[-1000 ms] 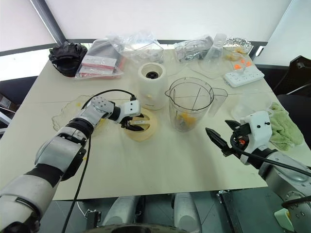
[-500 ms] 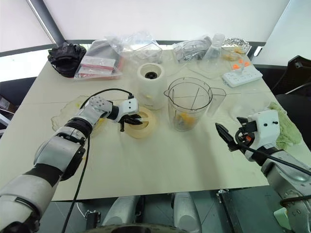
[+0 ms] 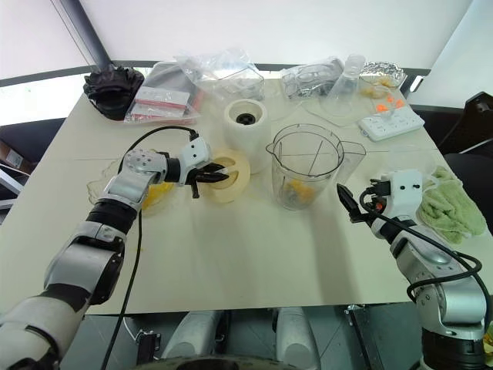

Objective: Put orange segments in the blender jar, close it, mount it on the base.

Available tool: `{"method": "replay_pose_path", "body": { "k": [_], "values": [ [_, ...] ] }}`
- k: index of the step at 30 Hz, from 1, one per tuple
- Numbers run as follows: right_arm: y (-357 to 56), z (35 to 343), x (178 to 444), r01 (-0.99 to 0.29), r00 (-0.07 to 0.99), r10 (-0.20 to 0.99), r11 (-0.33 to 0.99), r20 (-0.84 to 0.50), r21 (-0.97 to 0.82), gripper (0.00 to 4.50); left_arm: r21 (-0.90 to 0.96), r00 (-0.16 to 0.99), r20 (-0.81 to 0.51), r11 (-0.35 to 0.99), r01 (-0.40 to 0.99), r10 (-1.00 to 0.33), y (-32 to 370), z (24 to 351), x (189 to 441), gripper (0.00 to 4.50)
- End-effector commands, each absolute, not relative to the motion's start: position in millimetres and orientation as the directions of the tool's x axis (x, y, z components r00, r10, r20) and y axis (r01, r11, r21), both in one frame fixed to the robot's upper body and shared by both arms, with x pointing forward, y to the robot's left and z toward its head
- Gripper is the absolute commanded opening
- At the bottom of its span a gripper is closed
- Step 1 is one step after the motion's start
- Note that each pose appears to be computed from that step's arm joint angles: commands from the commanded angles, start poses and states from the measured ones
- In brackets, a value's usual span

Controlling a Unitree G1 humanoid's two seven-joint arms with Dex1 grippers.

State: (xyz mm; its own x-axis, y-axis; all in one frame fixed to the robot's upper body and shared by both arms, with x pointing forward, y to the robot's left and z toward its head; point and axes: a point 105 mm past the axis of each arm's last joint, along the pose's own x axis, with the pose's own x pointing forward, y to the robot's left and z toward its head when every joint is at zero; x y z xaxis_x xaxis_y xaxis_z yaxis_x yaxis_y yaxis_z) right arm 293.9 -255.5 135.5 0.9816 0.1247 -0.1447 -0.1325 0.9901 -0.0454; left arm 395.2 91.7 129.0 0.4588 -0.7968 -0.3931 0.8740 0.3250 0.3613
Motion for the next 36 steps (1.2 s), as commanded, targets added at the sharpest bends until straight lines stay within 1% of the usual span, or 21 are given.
{"method": "replay_pose_path", "body": {
  "k": [1,7,19,36],
  "values": [
    [-264,151,301,-0.094,0.993,0.086,0.99,-0.078,-0.103,4.26,0.396,0.476,-0.302,0.346,0.851,-0.826,84,156,389,0.28],
    [-265,147,314,-0.082,0.995,0.075,0.991,-0.068,-0.108,4.26,0.387,0.485,-0.293,0.361,0.848,-0.824,87,163,379,0.28],
    [-258,149,337,-0.125,0.992,0.12,0.988,-0.048,-0.094,4.26,0.396,0.497,-0.265,0.377,0.837,-0.826,86,175,373,0.28],
    [-247,144,371,-0.12,0.993,0.119,0.992,-0.012,-0.042,4.26,0.403,0.494,-0.231,0.38,0.833,-0.838,89,194,361,0.28]
  ]
}}
